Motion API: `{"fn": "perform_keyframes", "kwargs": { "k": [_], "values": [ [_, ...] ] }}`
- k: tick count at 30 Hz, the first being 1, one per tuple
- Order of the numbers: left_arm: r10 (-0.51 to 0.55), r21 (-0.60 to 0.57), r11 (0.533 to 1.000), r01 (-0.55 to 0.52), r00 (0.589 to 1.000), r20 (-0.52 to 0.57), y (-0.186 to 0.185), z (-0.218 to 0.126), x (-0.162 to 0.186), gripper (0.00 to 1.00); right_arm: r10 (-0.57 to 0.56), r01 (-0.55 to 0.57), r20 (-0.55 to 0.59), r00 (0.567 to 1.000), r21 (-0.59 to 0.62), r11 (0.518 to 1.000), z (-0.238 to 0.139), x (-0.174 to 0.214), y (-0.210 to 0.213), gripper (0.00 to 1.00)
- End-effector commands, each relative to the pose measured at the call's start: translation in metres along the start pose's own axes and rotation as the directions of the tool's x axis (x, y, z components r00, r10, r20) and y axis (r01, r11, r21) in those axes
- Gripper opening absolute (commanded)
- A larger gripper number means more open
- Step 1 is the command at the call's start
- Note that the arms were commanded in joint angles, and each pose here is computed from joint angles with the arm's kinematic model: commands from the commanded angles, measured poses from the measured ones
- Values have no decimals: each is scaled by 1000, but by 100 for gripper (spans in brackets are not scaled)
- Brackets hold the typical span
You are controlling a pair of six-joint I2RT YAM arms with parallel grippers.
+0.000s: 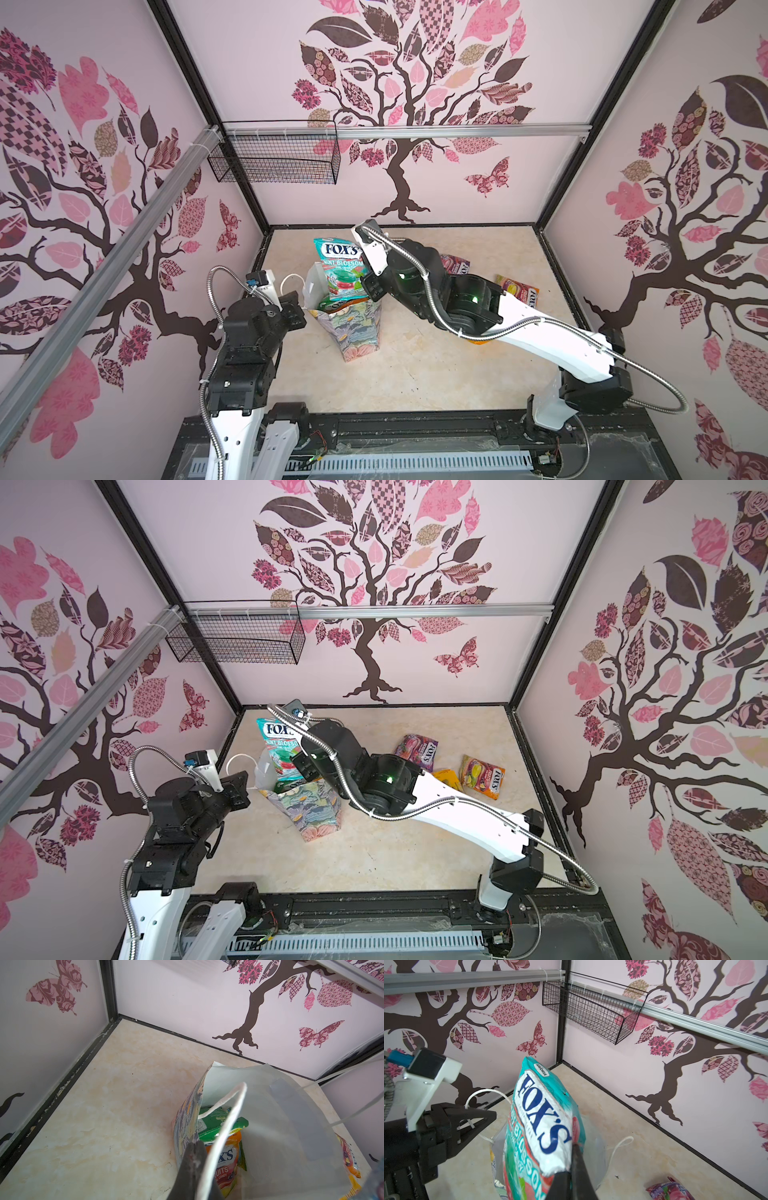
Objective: Place the snacks into the paper bag
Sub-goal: 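Carry the Mint Blossom bag with the right gripper into the paper bag opening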
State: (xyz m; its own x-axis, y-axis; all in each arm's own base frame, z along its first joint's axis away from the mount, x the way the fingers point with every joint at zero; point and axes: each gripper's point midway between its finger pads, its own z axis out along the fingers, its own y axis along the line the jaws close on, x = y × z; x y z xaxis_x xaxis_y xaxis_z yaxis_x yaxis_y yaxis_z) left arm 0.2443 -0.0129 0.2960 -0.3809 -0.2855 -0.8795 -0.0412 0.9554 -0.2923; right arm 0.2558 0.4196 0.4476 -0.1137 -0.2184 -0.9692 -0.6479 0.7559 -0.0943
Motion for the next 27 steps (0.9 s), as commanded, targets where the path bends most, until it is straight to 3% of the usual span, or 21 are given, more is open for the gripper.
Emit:
{"fn": "perform_keyframes", "kwargs": {
  "k": [1, 14, 27],
  "values": [
    [0, 16, 1000, -1, 999, 37, -3, -3, -8, 6, 32, -33, -12, 999, -103, 994, 13, -12, 4, 0],
    [2, 35, 999, -3, 999, 32, -7, -2, -9, 6, 12, -45, -127, 992, -261, 964, 62, 21, 15, 0],
    [1, 36, 999, -2, 1000, 29, -7, -1, -7, 6, -8, -49, -198, 980, -284, 958, 90, 53, 11, 0]
  ]
}}
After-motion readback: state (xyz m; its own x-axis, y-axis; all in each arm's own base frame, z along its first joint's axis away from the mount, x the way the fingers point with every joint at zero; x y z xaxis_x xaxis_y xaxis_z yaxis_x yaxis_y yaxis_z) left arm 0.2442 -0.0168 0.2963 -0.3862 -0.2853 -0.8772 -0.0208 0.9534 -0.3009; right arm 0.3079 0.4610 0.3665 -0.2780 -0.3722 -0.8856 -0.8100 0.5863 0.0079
